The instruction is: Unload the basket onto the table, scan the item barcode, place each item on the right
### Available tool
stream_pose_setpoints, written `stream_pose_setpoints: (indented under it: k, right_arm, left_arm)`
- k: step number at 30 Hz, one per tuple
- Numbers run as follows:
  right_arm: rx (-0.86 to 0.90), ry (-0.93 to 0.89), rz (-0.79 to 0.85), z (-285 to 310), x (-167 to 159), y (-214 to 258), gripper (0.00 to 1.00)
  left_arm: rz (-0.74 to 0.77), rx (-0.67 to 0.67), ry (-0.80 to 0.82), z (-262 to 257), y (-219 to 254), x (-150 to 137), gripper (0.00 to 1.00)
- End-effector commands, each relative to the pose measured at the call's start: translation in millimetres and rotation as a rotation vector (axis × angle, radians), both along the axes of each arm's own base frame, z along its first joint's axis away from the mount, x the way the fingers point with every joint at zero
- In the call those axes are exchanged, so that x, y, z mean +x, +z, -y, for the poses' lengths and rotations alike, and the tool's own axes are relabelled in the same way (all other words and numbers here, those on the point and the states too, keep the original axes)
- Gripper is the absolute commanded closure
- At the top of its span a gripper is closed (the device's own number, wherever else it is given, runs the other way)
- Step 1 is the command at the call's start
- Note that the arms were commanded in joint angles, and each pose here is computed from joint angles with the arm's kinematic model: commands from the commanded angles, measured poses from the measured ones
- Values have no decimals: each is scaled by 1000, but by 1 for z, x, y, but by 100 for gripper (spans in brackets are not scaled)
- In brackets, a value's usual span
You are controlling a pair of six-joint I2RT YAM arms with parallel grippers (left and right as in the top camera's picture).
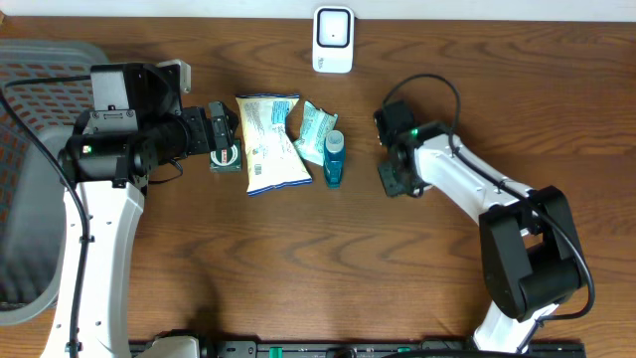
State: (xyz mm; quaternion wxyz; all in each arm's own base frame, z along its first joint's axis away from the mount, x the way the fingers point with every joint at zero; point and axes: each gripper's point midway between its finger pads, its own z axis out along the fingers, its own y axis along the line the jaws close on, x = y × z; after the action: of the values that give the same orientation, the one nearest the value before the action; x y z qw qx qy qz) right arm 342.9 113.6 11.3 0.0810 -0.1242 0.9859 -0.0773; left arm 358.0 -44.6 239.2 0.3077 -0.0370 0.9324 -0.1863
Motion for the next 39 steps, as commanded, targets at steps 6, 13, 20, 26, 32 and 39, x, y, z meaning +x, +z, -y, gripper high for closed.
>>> stream_pose_setpoints:
  k: [6,13,20,26,32,39]
  right_arm:
    - [-107,-42,56,21,-7,-16,99]
    - [-50,-81,100,11,7,-6,99]
    - [227,-46,90,-34,34,48,99]
    - [555,33,18,-67,36,81,99]
    - [830,-18,-79,-65,25,76,99]
    - [964,-222,-119,-39,12,37,99]
  left_arm:
    - [5,15,-9,-1,-1,1,3]
    - [5,15,-9,-1,-1,1,2]
    - [5,15,-9,-1,-1,1,3]
    - [5,15,-9,-1,-1,1,2]
    - [5,15,-9,-1,-1,1,2]
    - [5,15,-9,-1,-1,1,2]
